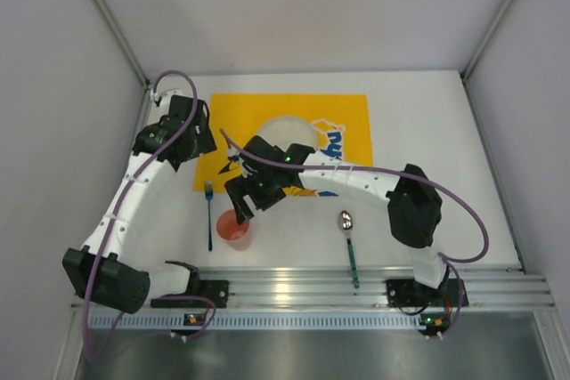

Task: Set the dinner table for one person

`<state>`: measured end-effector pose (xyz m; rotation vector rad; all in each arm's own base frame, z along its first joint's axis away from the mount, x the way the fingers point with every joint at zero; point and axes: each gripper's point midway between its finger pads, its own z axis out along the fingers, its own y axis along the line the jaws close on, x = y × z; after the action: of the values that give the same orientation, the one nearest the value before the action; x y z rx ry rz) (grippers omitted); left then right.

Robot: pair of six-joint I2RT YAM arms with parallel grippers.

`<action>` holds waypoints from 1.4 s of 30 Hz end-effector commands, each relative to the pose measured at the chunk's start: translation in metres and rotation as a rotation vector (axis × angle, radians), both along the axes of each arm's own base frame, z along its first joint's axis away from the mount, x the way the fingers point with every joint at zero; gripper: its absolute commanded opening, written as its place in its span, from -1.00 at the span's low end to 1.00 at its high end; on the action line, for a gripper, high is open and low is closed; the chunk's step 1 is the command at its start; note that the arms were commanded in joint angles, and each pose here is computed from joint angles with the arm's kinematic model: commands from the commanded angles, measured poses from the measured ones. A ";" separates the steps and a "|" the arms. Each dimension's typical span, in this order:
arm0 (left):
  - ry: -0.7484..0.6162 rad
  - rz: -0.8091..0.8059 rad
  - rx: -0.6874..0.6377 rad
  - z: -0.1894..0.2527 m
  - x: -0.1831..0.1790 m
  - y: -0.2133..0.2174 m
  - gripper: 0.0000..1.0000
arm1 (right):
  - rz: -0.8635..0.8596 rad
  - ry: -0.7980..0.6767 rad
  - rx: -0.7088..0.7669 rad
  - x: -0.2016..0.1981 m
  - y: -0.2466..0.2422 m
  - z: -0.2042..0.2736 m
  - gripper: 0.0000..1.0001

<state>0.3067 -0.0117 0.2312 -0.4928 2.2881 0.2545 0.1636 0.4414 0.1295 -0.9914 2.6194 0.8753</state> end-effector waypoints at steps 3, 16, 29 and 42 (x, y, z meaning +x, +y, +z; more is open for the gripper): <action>-0.021 -0.008 -0.029 0.007 0.008 -0.006 0.84 | -0.058 -0.151 -0.127 0.017 0.014 -0.018 0.61; -0.025 -0.055 -0.053 0.007 0.008 -0.013 0.89 | -0.240 -0.389 -0.293 0.073 -0.033 0.015 -1.00; 0.113 -0.178 -0.159 -0.048 -0.006 -0.042 0.92 | -0.832 -0.381 -0.379 0.301 -0.260 0.058 -1.00; 0.217 -0.205 -0.199 -0.079 -0.008 -0.054 0.88 | -1.033 -0.240 -0.315 0.384 -0.302 -0.009 -1.00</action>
<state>0.2887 -0.0565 0.1506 -0.3594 2.5723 0.0214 0.5406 0.1280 0.1134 0.2314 2.5695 0.0037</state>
